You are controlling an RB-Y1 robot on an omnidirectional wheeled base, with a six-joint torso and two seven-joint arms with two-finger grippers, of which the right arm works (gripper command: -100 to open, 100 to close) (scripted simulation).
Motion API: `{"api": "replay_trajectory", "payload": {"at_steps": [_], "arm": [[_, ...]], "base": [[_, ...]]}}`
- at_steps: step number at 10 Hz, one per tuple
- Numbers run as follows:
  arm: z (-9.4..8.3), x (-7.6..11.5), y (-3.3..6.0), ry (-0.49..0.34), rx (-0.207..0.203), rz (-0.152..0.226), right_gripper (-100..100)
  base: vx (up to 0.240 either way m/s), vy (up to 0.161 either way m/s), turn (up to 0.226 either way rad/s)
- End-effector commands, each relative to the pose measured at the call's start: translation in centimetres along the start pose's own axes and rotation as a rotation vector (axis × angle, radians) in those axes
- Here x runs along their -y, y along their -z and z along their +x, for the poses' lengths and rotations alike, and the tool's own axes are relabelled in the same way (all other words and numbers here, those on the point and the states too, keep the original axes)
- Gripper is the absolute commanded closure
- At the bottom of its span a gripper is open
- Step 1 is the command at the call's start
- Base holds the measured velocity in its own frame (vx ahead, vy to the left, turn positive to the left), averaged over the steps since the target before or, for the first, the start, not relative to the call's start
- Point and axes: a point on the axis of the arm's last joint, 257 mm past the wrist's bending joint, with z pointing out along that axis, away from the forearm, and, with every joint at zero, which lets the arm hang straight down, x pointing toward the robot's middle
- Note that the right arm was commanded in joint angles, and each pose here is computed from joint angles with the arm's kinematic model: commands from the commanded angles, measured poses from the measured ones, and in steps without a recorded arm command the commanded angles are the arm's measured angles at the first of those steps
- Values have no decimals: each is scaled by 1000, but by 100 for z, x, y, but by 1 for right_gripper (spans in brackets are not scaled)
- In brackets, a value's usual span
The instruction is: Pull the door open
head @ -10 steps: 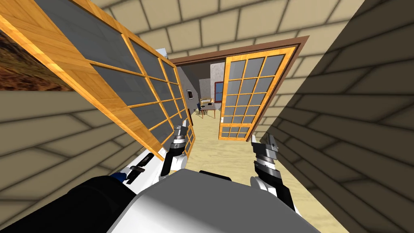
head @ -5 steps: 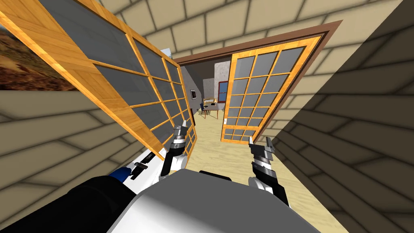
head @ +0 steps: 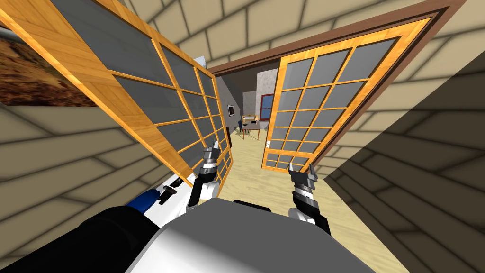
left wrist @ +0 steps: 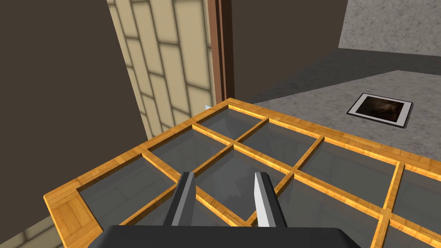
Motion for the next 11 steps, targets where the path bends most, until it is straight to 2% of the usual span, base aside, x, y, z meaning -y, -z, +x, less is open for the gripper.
{"api": "replay_trajectory", "payload": {"at_steps": [1, 11], "arm": [[-108, 84, 44, -61, 22, 11, -100], [-748, 599, 408, -385, 190, 60, -100]], "base": [[89, -27, 159], [94, -34, 165]]}}
